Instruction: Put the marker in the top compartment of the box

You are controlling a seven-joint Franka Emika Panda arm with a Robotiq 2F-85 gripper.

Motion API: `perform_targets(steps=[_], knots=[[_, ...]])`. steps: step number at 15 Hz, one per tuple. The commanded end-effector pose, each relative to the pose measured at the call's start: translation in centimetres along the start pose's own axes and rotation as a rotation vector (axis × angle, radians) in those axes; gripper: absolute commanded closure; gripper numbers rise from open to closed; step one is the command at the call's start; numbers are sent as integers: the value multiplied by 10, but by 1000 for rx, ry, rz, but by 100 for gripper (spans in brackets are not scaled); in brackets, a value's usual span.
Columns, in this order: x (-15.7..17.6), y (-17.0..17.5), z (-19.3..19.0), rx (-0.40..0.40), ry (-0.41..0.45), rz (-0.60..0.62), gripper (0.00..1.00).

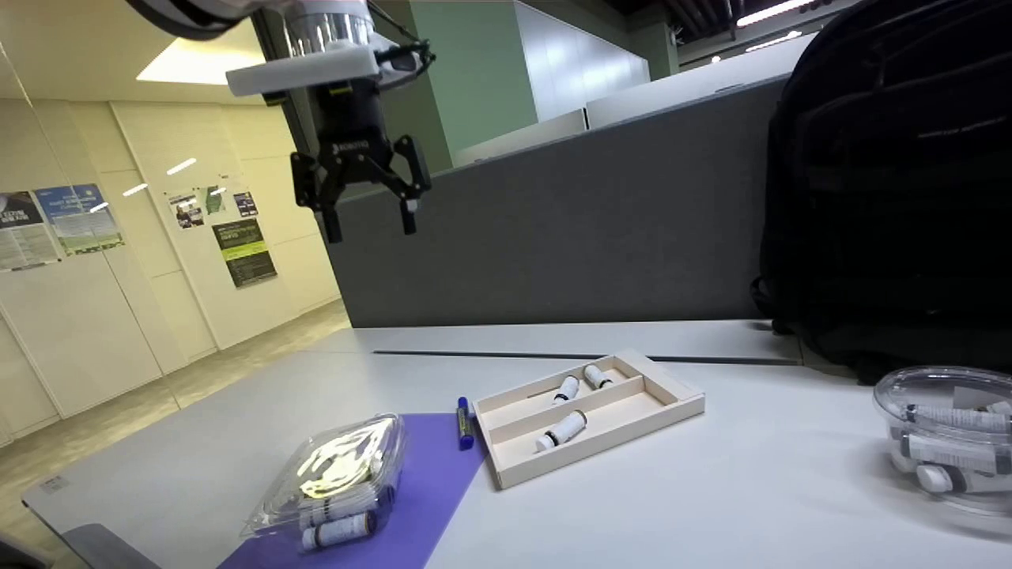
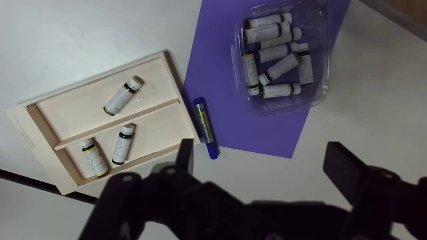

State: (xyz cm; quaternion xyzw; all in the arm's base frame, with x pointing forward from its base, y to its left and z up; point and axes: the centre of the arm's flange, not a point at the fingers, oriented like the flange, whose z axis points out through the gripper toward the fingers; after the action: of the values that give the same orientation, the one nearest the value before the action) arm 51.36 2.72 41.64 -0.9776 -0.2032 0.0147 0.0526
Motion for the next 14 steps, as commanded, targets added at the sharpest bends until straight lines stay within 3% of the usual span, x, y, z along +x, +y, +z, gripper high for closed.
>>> perform_targets(steps=[1, 6, 14], knots=[[49, 11, 22, -63, -55, -38, 0], [68, 19, 69, -120, -138, -76, 0], [61, 24, 136, -143, -276, -124, 0]])
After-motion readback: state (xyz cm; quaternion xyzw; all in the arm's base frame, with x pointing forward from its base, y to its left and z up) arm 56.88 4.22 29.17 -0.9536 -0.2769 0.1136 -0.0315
